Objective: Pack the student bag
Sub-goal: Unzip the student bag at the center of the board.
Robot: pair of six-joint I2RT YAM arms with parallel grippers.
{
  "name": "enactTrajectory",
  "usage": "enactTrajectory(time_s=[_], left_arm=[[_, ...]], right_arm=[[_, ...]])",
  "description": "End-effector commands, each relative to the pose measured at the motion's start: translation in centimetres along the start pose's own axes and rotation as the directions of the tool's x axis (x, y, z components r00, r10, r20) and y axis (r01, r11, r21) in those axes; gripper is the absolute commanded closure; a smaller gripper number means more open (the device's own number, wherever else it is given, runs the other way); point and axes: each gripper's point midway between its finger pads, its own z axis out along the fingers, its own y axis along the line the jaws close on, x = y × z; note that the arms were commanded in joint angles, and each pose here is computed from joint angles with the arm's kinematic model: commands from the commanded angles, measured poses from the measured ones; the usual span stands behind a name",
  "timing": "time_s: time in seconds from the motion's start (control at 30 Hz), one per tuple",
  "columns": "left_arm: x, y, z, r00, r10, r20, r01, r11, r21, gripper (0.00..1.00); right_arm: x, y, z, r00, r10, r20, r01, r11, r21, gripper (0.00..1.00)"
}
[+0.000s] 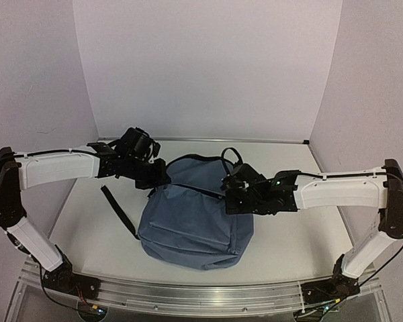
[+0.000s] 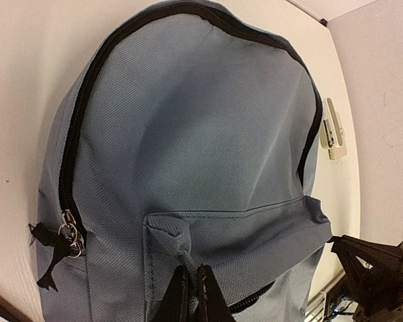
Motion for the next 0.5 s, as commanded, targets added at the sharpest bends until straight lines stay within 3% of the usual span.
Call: enactTrajectory(time_s=[0.0, 0.47], left_arm=[[-3.6, 0.3, -3.2, 0.99, 0.02, 0.143, -0.019, 1.0, -0.014, 1.0], [-4.1, 1.9, -3.3, 0.989, 0.02, 0.149, -0.017, 1.0, -0.019, 1.0]], right_arm=[[-0.8, -3.2, -0.7, 1.0, 0.013, 0.028, -0.016, 0.995, 0.095, 1.0], [2.6, -5.7, 1.1, 0.998, 0.033, -0.057, -0.024, 0.989, 0.146, 1.0]])
